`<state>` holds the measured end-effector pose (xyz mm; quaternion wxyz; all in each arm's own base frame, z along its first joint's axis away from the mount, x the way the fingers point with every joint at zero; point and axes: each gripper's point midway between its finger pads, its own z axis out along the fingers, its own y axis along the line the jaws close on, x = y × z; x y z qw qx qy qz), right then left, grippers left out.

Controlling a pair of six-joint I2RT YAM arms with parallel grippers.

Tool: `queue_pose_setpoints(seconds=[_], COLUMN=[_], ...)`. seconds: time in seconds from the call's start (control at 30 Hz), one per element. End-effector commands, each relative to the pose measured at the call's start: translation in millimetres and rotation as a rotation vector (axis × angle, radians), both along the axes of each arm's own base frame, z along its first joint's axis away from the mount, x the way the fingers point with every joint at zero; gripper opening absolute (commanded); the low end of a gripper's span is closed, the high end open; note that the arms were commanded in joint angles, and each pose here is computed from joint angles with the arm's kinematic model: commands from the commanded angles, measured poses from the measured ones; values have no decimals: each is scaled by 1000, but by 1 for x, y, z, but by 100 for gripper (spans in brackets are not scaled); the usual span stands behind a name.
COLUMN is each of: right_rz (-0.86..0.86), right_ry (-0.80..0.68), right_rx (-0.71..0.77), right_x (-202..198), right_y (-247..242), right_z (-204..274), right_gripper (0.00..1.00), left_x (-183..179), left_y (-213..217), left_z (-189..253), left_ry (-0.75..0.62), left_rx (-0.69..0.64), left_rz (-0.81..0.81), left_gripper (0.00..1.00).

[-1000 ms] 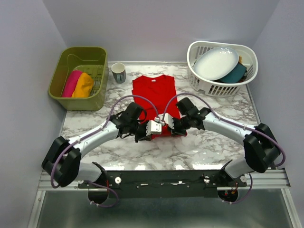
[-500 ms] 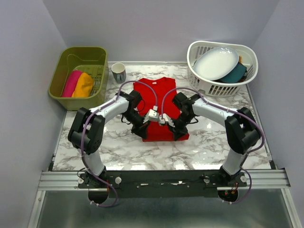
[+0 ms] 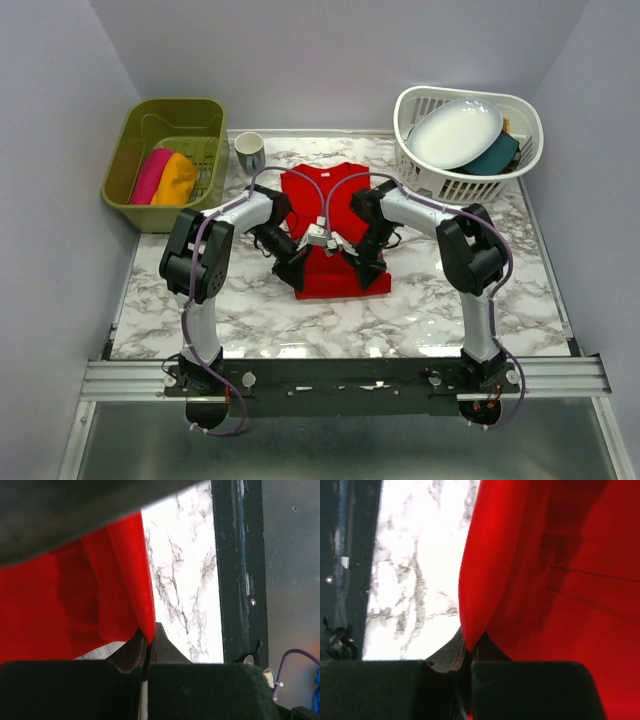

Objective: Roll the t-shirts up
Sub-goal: Roll the T-shirt to the center of the board.

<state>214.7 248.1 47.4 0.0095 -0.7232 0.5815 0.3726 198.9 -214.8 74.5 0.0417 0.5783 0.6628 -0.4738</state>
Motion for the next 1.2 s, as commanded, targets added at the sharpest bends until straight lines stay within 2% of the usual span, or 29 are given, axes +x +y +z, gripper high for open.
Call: queue_pose_setpoints(seconds=[0.0,0.23,0.4,0.5,0.53,0.63,0.8,0.87,0.93,1.0,1.03,1.17], right_rz=[59,92,118,115,111,91,48,30,-11,-59,-78,-190], right_ry=[91,108,103,114,113,106,78,42,15,0,-20,-67], right_rx=[-67,-102,-141,-149,-148,-150,-147,-121,-112,-106,-94,-81], right_x=[-4,6,10,9,11,18,26,33,39,42,46,52], right_y=[-12,-12,-18,-18,-17,-12,-5,1,5,3,4,-17], right_z=[0,-7,-19,-22,-23,-23,-22,-17,-12,-2,-1,13], right_gripper=[7,7,9,15,25,39,53,67,73,74,80,84], left_x=[4,19,33,45,47,50,51,54,56,61,62,81], left_y=[14,18,23,28,31,39,41,40,39,36,34,27], left_z=[-13,-36,-54,-62,-64,-70,-69,-68,-66,-61,-58,-43], left_ry=[89,103,97,61,59,38,5,-5,-18,-43,-51,-128], left_rx=[98,165,231,275,287,323,312,306,298,280,269,222], left_rz=[57,112,207,261,274,305,340,356,367,381,379,392], left_gripper=[0,0,0,4,6,10,13,15,16,18,18,19])
